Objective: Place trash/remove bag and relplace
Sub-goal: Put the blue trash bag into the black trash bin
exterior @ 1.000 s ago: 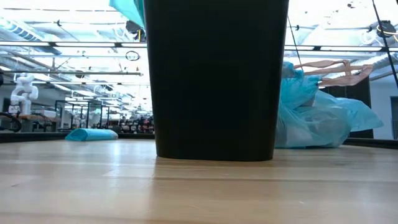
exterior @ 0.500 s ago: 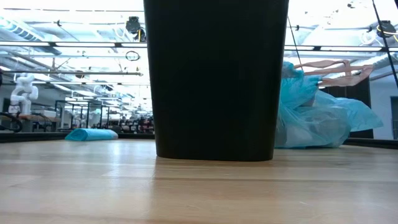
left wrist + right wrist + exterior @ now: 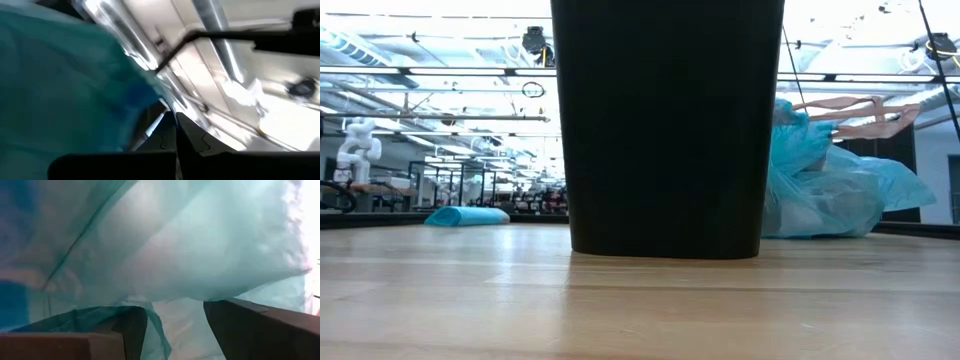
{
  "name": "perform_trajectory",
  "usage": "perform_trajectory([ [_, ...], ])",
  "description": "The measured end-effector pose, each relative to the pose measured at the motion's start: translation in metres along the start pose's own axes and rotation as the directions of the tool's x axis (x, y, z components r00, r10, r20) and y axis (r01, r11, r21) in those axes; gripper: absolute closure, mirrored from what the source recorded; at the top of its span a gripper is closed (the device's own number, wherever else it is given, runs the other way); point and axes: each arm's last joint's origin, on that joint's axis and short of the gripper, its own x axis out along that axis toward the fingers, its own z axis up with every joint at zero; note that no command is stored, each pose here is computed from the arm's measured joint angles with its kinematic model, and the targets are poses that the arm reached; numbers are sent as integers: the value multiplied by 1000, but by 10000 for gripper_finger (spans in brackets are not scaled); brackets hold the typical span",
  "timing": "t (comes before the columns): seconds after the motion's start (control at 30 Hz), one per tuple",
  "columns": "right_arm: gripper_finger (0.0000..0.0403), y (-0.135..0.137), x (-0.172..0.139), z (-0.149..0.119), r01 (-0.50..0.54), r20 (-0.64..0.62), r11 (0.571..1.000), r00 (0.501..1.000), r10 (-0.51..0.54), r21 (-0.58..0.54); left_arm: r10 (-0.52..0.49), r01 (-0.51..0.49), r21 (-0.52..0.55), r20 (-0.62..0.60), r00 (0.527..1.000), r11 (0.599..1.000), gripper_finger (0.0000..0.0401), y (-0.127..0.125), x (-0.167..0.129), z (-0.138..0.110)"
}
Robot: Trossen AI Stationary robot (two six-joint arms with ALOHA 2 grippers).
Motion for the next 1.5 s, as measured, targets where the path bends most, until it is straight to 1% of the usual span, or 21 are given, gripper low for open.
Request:
perform_trajectory([
  [0.07,218,-2,0,0,21,-26,1000,999,-22,-20,-22,21,-17,-52,998,1000,401,2,4,-5],
  [0.2,218,-2,-9,5,45,-65,997,997,-49,-59,22,-27,-41,-114,993,999,401,10,8,-14],
  [0.33,218,-3,-19,14,39,-31,994,999,-43,-102,75,-85,-55,-160,984,995,401,14,7,-18],
  [0.47,218,-8,-21,19,69,-9,990,997,-71,-126,96,-117,-75,-232,968,990,401,19,8,-26],
  [0.57,219,-9,-23,20,79,-17,991,997,-82,-110,92,-115,-81,-246,965,990,401,21,12,-30],
  [0.63,224,-9,-27,21,87,-50,991,994,-92,-103,81,-106,-91,-246,966,990,401,21,14,-32],
  [0.73,238,-8,-36,24,93,-102,991,989,-102,-92,55,-89,-134,-235,970,987,401,18,15,-32],
  [0.8,248,-5,-43,28,78,-104,993,991,-87,-86,42,-80,-156,-233,972,984,401,16,16,-32],
  [0.9,260,-1,-56,34,42,-80,997,996,-48,-70,28,-67,-162,-231,972,984,401,14,16,-33],
  [1.03,270,3,-69,40,14,-68,1000,998,-13,14,-11,-39,-225,-219,976,974,401,9,17,-33],
  [1.13,277,5,-75,43,3,-71,997,998,2,79,-37,-20,-244,-227,973,970,401,4,18,-37],
  [1.2,287,7,-79,44,-4,-78,994,997,13,109,-50,-12,-252,-239,970,968,401,1,18,-40],
  [1.27,305,9,-83,44,-7,-98,992,995,20,126,-67,-2,-263,-253,965,965,401,-3,19,-44],
  [1.37,346,11,-91,46,-6,-132,988,991,26,153,-78,2,-276,-266,961,961,401,-7,21,-52],
  [1.43,377,13,-98,48,-19,-130,984,991,43,176,-86,2,-289,-281,956,957,401,-10,24,-60],
  [1.5,396,14,-105,51,-35,-123,979,990,61,199,-89,-3,-300,-294,952,954,401,-13,26,-67],
])
